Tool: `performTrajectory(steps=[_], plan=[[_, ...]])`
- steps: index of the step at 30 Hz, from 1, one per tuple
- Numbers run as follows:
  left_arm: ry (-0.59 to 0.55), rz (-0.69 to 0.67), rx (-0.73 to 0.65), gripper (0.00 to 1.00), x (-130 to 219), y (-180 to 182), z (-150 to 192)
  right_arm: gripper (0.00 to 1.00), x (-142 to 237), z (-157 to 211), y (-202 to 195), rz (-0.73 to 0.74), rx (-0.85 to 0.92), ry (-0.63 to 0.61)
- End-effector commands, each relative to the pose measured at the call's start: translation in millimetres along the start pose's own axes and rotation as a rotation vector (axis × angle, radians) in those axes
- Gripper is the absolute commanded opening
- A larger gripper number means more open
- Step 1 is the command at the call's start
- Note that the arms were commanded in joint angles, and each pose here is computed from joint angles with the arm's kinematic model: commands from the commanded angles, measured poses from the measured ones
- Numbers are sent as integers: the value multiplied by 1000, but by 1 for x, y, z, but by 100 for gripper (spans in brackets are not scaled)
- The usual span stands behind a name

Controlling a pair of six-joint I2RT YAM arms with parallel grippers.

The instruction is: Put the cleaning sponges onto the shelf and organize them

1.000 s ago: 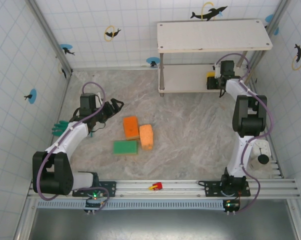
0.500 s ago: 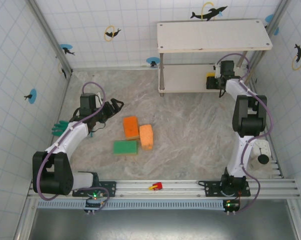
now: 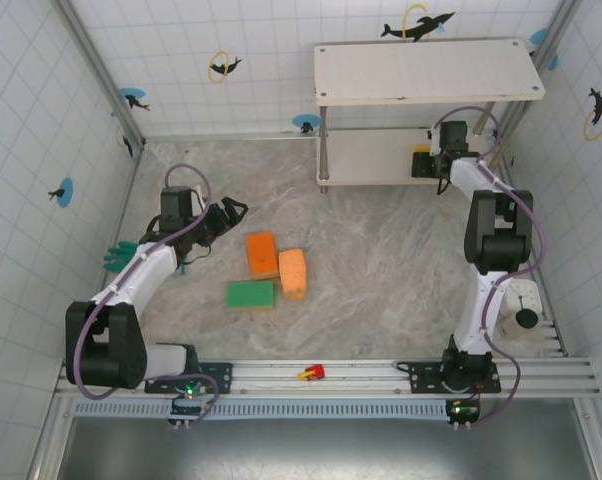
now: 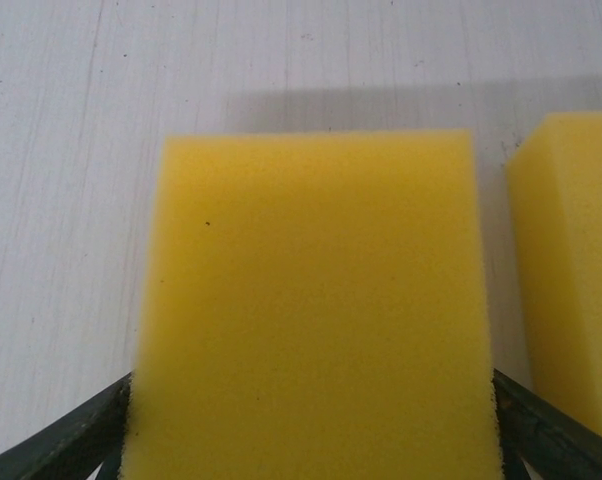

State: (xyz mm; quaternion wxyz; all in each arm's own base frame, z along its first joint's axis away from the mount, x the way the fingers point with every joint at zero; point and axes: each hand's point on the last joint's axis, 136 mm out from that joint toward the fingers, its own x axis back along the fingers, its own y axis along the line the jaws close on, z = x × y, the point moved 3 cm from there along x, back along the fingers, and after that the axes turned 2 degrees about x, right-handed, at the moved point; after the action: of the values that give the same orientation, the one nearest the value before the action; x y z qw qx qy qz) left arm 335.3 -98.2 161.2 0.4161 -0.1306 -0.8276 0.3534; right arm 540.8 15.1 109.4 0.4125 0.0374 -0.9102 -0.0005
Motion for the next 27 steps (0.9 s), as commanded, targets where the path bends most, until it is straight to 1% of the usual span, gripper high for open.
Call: performTrajectory(steps=[1, 10, 19, 27], plan=[[5, -2, -2, 97, 0, -3, -2, 80, -3, -14, 1, 7, -10, -35], [2, -5, -8, 97, 1, -3, -2, 82, 4, -16, 5, 1, -6, -52], [4, -7, -9, 97, 2, -2, 0, 82, 19, -19, 6, 6, 3, -78], [1, -8, -13, 97, 3, -2, 0, 83, 33, -13, 5, 18, 7, -90]])
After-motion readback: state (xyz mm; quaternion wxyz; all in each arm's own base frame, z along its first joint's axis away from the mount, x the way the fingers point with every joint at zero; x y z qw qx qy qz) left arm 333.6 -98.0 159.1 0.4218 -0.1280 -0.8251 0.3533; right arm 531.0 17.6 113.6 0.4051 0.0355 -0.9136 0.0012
